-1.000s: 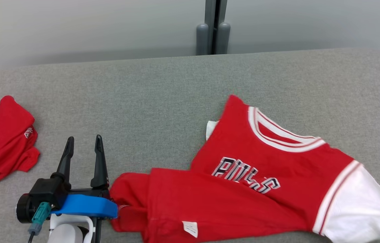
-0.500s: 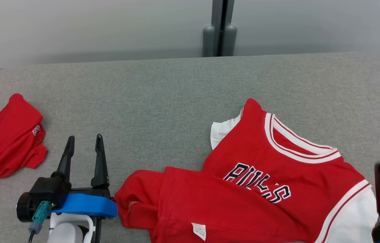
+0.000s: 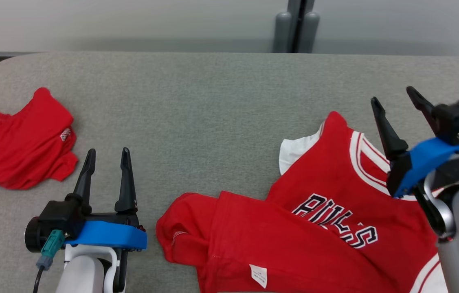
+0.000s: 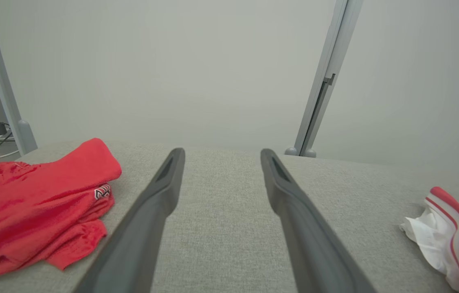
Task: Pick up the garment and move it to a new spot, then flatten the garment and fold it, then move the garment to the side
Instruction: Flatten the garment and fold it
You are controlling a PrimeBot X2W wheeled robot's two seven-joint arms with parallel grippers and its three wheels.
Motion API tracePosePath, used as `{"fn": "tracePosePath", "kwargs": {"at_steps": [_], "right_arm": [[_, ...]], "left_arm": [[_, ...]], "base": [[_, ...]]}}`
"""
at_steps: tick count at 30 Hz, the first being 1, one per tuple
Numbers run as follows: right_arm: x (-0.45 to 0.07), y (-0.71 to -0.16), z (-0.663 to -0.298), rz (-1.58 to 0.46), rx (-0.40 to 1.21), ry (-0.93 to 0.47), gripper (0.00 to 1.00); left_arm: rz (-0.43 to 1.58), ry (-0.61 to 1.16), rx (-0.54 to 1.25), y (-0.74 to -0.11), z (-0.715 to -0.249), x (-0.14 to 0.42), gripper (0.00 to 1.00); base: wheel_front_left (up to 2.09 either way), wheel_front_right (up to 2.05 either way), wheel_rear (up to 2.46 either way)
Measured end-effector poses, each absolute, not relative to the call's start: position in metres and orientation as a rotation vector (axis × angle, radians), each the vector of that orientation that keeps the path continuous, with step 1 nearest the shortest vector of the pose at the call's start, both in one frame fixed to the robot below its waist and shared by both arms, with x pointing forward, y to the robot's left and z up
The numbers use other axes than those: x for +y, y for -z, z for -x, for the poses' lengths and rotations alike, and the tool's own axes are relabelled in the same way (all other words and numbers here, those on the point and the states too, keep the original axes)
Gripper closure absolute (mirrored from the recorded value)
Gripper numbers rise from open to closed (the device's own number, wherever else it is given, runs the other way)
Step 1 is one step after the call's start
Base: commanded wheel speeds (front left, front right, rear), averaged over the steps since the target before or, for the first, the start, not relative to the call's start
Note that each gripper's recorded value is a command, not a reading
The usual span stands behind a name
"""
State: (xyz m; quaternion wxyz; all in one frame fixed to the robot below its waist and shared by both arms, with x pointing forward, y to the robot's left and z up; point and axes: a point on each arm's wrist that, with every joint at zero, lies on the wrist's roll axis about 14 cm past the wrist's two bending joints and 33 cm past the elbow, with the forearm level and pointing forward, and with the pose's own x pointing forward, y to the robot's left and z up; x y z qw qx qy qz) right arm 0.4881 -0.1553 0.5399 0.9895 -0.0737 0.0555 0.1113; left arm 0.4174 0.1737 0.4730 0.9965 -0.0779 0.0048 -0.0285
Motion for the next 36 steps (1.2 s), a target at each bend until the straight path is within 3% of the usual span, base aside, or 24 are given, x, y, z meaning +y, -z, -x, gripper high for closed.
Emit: {"fn": "tracePosePath", "kwargs": {"at_steps": [9,18,22,23,24,25,30,36], "right_arm": [[-0.125,-0.461,-0.519,0.205,0.341,-0.321,0.0],[-0.11,-0.374,-0.504,0.236,0.605,-0.373,0.0],[-0.109,-0.366,-0.501,0.257,0.667,-0.385,0.0],[-0.109,-0.365,-0.5,0.261,0.677,-0.387,0.16],[-0.108,-0.365,-0.5,0.266,0.685,-0.391,0.9],[-0.108,-0.365,-0.5,0.266,0.688,-0.393,1.0],[-0.111,-0.377,-0.515,0.245,0.64,-0.381,1.0],[-0.129,-0.438,-0.577,0.171,0.428,-0.282,1.0]], "left_arm": [[0.163,0.009,0.029,-0.466,-0.416,0.189,0.0],[0.164,-0.026,0.047,-0.46,-0.415,0.2,0.0],[0.166,-0.025,0.046,-0.46,-0.415,0.198,0.0],[0.168,-0.024,0.046,-0.46,-0.416,0.198,0.0],[0.17,-0.023,0.045,-0.46,-0.416,0.197,0.0],[0.173,-0.022,0.046,-0.46,-0.416,0.196,0.0],[0.175,-0.011,0.045,-0.46,-0.419,0.192,0.0],[0.174,-0.013,0.043,-0.461,-0.421,0.194,0.0]], "base": [[0.0,0.0,0.0],[0.0,0.0,0.0],[0.0,0.0,0.0],[0.0,0.0,0.0],[0.0,0.0,0.0],[0.0,0.0,0.0],[0.0,0.0,0.0],[0.0,0.0,0.0]]}}
